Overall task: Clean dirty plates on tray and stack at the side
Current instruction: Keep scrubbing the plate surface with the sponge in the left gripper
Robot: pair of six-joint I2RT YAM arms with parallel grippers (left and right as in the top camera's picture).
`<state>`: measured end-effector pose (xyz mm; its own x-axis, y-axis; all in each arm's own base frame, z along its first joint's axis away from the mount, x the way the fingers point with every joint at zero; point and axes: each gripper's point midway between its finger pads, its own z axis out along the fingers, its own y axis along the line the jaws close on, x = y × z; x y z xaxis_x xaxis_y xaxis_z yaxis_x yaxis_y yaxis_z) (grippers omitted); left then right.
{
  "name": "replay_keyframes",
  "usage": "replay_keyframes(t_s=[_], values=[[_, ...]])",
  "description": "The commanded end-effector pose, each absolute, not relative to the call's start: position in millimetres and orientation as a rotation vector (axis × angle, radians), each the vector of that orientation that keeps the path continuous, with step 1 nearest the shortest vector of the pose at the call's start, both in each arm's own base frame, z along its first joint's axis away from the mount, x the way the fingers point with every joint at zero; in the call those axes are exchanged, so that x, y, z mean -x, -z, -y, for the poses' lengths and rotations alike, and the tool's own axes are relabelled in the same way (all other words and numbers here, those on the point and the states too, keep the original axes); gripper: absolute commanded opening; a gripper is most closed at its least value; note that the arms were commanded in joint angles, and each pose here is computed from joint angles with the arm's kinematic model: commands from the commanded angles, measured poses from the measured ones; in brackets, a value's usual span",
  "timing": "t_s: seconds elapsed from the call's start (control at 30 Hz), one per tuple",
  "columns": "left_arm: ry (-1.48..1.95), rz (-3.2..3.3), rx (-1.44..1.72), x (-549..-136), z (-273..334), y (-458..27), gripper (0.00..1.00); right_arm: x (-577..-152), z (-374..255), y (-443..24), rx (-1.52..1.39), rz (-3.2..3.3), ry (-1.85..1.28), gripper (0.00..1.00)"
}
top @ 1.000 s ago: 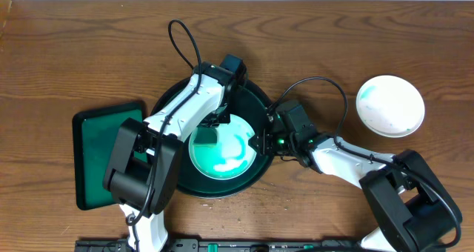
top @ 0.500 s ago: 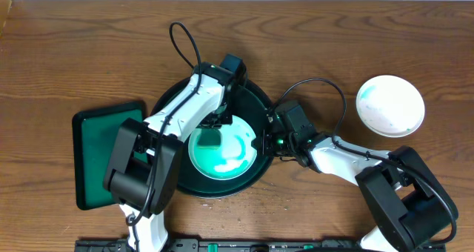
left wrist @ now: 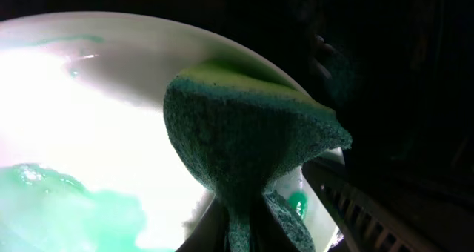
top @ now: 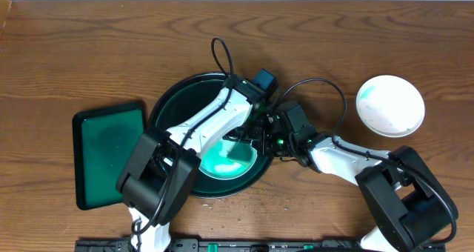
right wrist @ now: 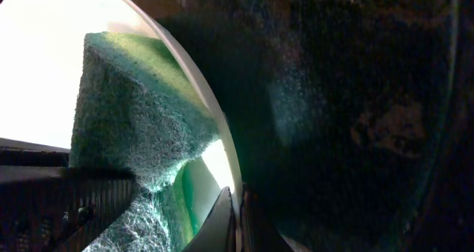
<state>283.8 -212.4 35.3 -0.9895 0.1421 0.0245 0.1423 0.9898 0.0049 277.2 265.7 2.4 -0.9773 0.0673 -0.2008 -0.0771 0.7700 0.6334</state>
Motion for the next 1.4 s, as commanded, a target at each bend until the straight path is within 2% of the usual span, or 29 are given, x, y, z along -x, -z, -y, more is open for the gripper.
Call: replay_keyframes(t_s=[0.0,0.23,0.4,0.73,0.77,0.8,0.83,0.9,1.0,1.2,1.37], values=[[-0.066,3.122,0.206,-290.5,217.3,-44.3,0.07,-270.8,-256.5,-3.2,-0.003,-2.78,-0.921,0.02],[-0.028,3.152,0.141,-304.5,201.0,-44.2,0.07,-276.0,-223.2,-33.5,0.076,-2.712,-0.658,0.02],[0.009,3.173,0.098,-314.1,187.9,-44.0,0.07,-274.7,-212.9,-50.9,0.138,-2.67,-0.594,0.02],[0.023,3.159,0.083,-311.6,182.3,-40.7,0.07,-265.9,-216.3,-32.2,0.161,-2.734,-0.576,0.01],[0.023,3.159,0.083,-311.6,182.2,-40.7,0.07,-265.7,-220.0,-29.8,0.171,-2.734,-0.588,0.03],[0.023,3.159,0.083,-311.6,182.2,-40.7,0.07,-265.7,-225.7,-28.8,0.187,-2.729,-0.615,0.09],[0.023,3.159,0.083,-311.6,182.3,-40.7,0.07,-266.0,-230.6,-28.8,0.199,-2.721,-0.637,0.22],[0.023,3.159,0.083,-311.6,182.3,-40.7,0.07,-269.6,-239.7,-30.5,0.218,-2.692,-0.678,0.3],[0.023,3.159,0.083,-311.5,182.2,-40.7,0.07,-275.5,-249.2,-31.2,0.217,-2.656,-0.708,0.31],[0.023,3.159,0.083,-311.5,182.2,-40.7,0.07,-277.2,-251.6,-3.4,0.114,-2.717,-0.709,0.28],[0.023,3.159,0.084,-311.5,182.2,-40.7,0.07,-276.9,-253.1,-0.7,0.107,-2.724,-0.723,0.27]])
